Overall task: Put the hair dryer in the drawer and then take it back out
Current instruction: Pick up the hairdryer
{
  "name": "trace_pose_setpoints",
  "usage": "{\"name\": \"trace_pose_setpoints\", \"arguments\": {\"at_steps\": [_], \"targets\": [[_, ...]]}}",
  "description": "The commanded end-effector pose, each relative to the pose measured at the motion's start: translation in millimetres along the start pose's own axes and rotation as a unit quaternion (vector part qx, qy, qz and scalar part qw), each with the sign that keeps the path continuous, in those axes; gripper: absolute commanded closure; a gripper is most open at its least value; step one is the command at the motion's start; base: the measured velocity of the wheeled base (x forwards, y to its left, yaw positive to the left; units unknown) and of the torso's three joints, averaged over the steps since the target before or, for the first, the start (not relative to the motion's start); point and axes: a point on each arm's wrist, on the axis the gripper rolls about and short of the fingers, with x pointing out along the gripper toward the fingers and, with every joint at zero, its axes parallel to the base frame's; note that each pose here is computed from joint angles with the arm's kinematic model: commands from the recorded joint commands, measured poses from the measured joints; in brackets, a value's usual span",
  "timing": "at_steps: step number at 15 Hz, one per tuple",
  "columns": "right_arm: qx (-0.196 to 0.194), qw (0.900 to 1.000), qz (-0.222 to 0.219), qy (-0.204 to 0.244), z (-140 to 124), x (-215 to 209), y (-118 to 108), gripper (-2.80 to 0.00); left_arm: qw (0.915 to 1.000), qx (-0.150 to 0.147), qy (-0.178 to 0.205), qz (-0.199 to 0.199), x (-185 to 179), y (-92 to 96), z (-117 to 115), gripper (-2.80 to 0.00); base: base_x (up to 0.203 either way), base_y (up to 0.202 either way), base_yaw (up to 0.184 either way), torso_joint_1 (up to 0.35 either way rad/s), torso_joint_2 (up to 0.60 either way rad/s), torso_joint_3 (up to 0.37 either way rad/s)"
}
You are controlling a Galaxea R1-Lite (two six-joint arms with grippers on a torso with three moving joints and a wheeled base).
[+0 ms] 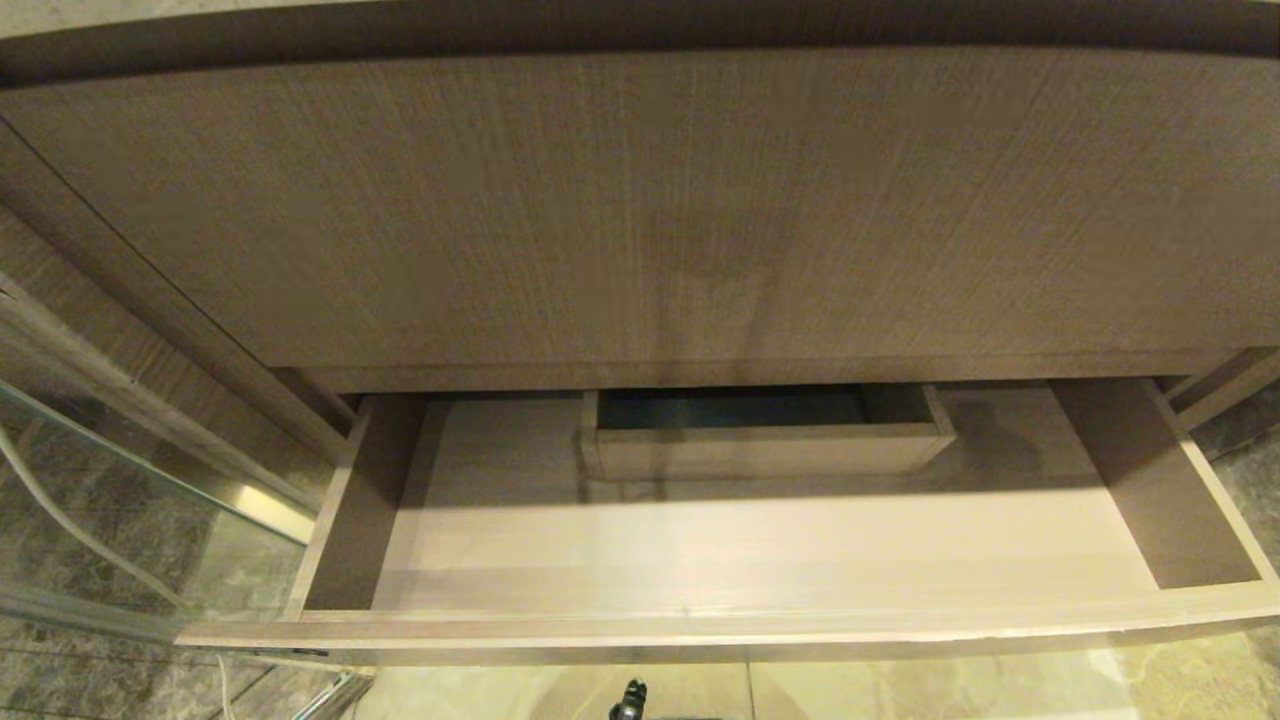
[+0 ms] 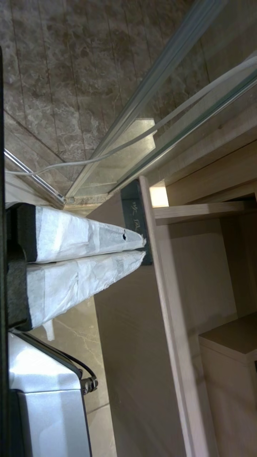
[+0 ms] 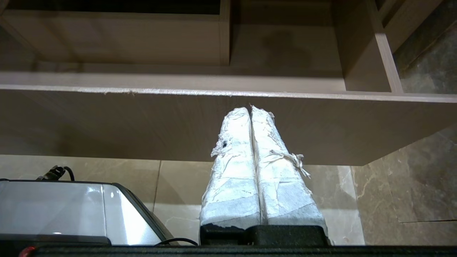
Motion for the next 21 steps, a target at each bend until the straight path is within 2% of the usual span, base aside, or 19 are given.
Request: {"name": "trace_pose_setpoints", "arguments": {"at_steps": [1,16,21], "targets": [[-0.003,1.0,0.001,0.0,0.0,0.2,0.1,0.0,1.0,0.001,0.001,0.0,0.2,-0.1,-0.4,0.0,0.0,0.0,0.0,0.0,0.0,0.0],[-0.006,1.0,0.0,0.002,-0.1,0.1,0.0,0.0,1.0,-0.005,0.002,0.001,0.2,0.0,-0.5,0.0,0.0,0.0,0.0,0.002,-0.01,-0.002],[-0.006,1.0,0.0,0.002,-0.1,0.1,0.0,0.0,1.0,-0.005,0.002,0.001,0.2,0.0,-0.5,0.0,0.0,0.0,0.0,0.216,-0.12,-0.107]]}}
